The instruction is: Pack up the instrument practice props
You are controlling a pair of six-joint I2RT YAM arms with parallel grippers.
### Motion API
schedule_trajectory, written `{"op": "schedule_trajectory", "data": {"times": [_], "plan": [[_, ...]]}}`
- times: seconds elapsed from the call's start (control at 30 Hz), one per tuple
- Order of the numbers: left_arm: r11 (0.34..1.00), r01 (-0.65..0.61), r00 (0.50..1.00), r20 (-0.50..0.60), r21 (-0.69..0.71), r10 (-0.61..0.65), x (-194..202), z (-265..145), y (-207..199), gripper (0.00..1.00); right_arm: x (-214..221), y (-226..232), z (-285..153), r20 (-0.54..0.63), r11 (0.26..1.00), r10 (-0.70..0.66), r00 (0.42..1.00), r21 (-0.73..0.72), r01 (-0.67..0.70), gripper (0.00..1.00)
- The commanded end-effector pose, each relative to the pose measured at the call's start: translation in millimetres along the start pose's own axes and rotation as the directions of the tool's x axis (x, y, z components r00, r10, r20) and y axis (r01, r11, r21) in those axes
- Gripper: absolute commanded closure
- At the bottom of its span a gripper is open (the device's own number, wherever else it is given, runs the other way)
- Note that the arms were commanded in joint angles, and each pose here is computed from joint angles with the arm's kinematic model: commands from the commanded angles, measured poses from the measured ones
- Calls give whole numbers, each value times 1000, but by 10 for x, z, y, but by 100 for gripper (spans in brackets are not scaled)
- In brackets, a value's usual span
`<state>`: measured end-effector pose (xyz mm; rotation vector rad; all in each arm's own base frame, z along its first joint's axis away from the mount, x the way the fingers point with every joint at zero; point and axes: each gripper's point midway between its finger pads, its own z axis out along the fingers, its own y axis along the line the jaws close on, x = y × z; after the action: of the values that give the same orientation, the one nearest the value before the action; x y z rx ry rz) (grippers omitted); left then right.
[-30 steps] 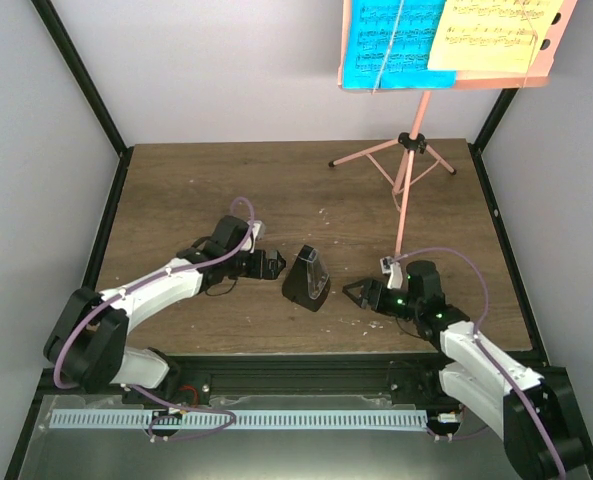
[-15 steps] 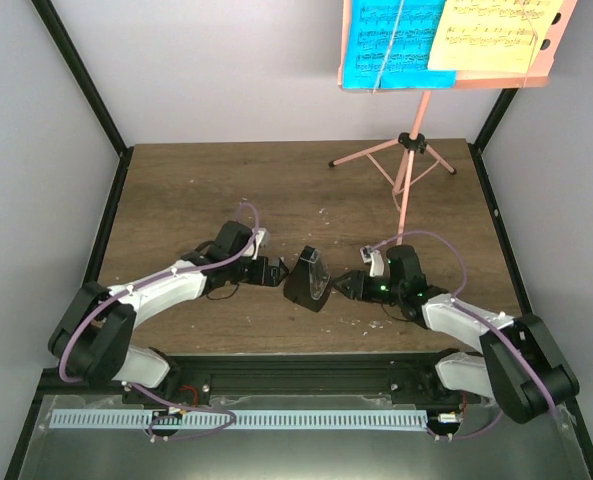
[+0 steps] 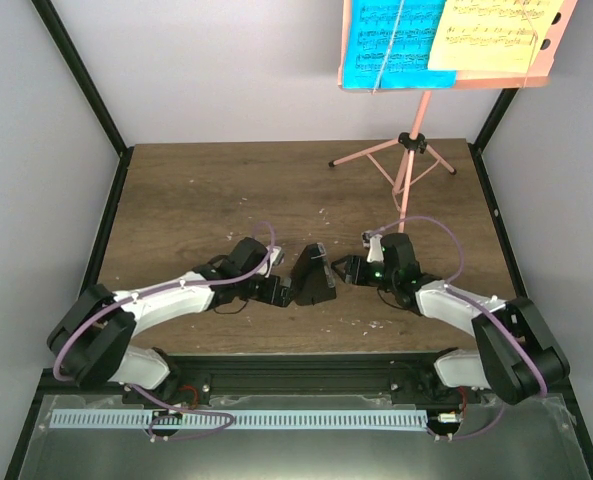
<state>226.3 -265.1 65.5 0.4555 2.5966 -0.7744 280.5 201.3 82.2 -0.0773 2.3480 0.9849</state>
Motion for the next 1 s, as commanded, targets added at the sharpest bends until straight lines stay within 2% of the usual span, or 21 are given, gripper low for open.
{"op": "schedule_trajectory", "data": {"times": [0.0,0.1,0.2,0.27,0.33,0.47,0.6,0.73,0.97], "plan": [[998,-37,995,86,-46,41,-200,-265,-27,5,-234,-6,-162,101,994,-68,993,86,60,29],[993,-111,983,144,-43,117,-393,-591,-185,4,-272,-41,-319,149,990,-84,985,124,66,20],[967,-253,950,185,-6,250,-614,-932,-476,2,-291,46,-471,195,990,-118,974,97,100,12],[930,-364,916,202,51,347,-756,-1112,-731,0,-274,164,-554,215,990,-143,966,46,137,8],[850,-499,862,200,170,466,-811,-1217,-1054,0,-237,294,-632,234,984,-170,957,-15,179,4],[785,-590,807,173,189,565,-945,-1089,-1157,0,-142,664,-870,314,937,-223,923,-191,292,0],[756,-616,788,172,221,591,-1043,-905,-1223,0,34,849,-990,327,880,-264,907,-303,365,0],[732,-637,771,171,243,614,-1065,-674,-1215,0,101,902,-1046,331,859,-279,901,-333,388,0],[743,-632,774,119,222,623,-992,-284,-1005,4,137,861,-1089,371,861,-260,891,-328,388,0]]}}
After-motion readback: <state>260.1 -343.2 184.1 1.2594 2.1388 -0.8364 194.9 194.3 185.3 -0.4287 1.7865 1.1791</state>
